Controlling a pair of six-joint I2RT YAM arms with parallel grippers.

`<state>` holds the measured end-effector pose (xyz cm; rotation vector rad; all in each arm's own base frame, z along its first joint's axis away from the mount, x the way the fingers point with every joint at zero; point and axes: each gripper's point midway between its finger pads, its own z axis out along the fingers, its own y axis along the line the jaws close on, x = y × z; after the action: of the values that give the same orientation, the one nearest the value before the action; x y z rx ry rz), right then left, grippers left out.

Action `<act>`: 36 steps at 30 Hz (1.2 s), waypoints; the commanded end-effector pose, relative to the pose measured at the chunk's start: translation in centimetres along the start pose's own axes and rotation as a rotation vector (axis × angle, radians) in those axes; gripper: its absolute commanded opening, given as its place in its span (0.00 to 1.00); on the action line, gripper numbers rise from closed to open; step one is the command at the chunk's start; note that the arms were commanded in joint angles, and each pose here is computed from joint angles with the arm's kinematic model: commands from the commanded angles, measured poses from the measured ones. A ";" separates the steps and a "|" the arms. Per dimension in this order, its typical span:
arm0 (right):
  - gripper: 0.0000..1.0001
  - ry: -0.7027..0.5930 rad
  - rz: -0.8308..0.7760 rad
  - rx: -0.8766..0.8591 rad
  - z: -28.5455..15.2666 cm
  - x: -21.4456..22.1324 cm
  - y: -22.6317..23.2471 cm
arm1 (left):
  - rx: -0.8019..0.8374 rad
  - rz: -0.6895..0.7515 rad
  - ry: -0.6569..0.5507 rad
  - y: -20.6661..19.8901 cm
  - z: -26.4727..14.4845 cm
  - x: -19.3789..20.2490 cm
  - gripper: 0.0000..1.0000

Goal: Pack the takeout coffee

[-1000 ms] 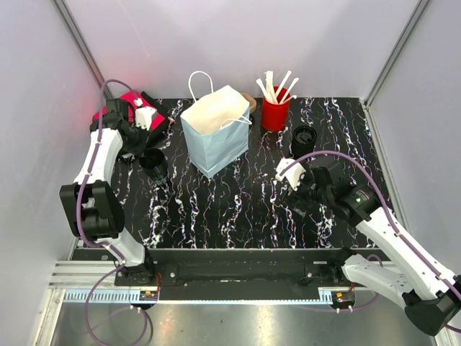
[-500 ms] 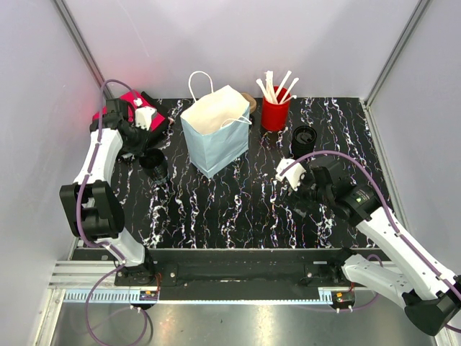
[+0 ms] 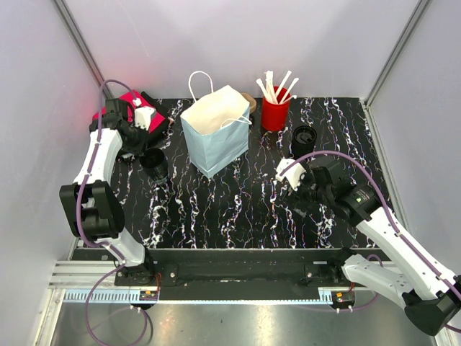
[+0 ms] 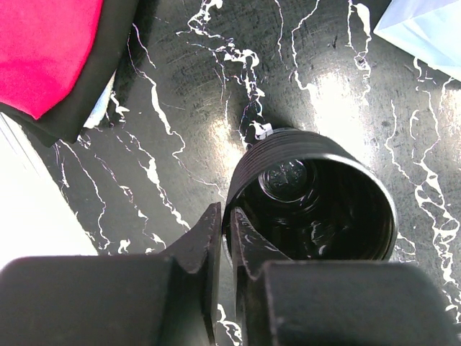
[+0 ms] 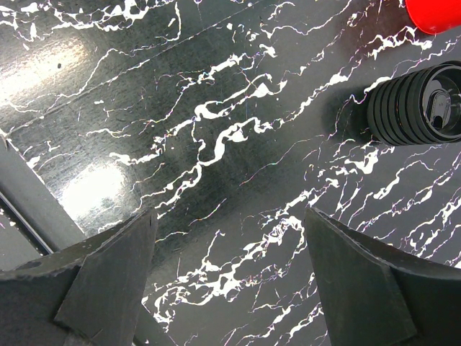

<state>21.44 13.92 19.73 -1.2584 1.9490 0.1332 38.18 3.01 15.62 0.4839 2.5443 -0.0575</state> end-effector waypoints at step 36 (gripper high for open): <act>0.88 -0.046 0.018 -0.018 -0.4 -1.8 -0.2 | -0.032 -0.033 -0.140 1.2 -3.1 -3.4 0.00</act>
<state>21.29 14.36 19.44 -1.2735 1.9577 0.1636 38.46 3.48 16.33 0.4281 2.5341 -0.0653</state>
